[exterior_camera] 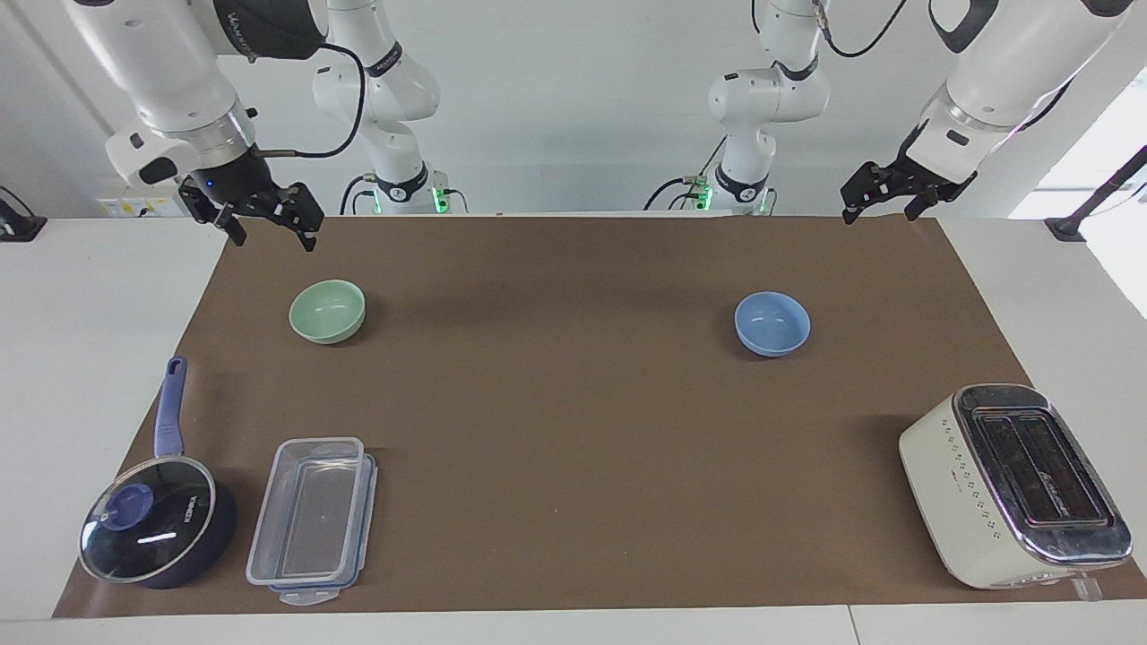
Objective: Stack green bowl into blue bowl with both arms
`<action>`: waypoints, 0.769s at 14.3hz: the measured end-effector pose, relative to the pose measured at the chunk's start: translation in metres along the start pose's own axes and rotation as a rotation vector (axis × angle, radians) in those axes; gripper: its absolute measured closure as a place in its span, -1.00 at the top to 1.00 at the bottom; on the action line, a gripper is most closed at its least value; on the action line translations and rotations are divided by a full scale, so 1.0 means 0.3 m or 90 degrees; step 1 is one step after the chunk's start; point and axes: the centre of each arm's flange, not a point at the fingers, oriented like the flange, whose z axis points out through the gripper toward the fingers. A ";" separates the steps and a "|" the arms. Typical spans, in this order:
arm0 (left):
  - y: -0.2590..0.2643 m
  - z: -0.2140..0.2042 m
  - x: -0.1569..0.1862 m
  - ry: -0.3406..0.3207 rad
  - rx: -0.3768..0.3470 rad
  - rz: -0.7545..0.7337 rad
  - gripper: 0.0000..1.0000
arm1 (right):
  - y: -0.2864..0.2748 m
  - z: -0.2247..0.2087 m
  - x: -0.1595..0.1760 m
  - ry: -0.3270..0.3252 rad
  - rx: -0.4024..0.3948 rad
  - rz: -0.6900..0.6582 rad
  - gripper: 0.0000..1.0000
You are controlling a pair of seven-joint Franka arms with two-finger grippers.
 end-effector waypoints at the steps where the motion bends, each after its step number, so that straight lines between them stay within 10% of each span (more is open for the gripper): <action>1: 0.000 0.000 0.000 0.000 0.000 0.000 1.00 | 0.000 0.000 0.000 0.000 0.000 0.000 1.00; 11: 0.000 -0.001 0.001 0.002 0.000 0.000 1.00 | 0.001 0.023 0.001 -0.007 -0.001 0.000 1.00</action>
